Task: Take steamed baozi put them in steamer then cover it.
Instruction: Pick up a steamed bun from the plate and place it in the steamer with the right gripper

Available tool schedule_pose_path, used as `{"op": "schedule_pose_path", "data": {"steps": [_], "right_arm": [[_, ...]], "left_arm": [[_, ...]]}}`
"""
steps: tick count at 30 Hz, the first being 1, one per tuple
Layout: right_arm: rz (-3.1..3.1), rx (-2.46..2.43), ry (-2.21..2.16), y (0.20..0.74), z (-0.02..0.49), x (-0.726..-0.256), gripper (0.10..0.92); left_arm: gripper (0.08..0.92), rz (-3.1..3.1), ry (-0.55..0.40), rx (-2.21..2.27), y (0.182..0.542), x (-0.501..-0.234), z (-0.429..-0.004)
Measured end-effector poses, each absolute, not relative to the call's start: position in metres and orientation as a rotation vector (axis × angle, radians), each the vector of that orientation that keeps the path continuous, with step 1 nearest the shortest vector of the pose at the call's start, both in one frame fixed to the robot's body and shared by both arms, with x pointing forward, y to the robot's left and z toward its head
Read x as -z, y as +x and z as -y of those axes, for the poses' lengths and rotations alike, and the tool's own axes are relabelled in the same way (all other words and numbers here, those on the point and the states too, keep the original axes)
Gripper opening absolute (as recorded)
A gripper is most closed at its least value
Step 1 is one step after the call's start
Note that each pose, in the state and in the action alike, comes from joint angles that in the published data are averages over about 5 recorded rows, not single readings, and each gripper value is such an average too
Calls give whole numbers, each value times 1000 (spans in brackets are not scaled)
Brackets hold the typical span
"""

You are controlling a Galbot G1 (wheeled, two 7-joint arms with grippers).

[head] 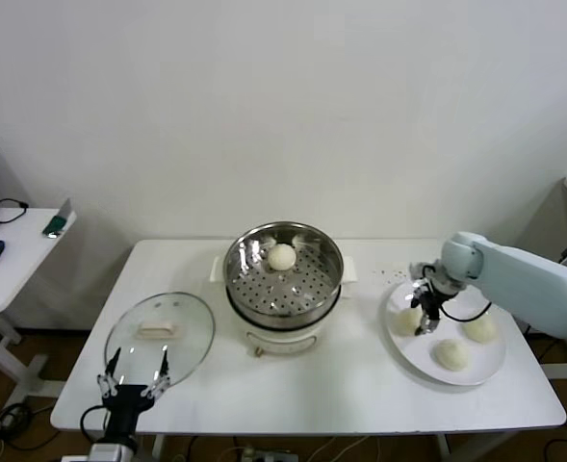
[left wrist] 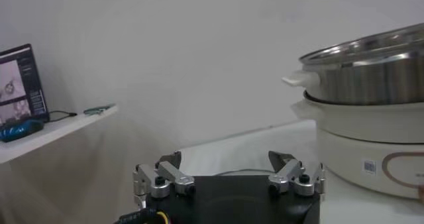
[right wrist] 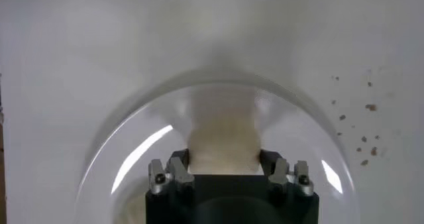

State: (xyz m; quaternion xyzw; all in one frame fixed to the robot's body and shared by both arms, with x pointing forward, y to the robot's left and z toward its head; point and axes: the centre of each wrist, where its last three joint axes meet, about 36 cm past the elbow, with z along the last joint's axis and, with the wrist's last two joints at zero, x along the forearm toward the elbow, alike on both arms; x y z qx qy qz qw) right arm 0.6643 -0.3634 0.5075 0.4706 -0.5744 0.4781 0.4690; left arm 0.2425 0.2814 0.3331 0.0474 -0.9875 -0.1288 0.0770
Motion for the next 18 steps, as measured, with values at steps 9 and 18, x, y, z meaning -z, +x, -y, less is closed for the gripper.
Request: {"op": "schedule_pose_path", "data": {"steps": [9, 18], "right_arm": [[1534, -1233, 1177, 692, 336, -621, 695], [1627, -1265, 1263, 704, 266, -696, 695]], "left_arm": [[823, 2961, 111, 380, 239, -335, -272], [823, 2970, 82, 383, 235, -339, -265]]}}
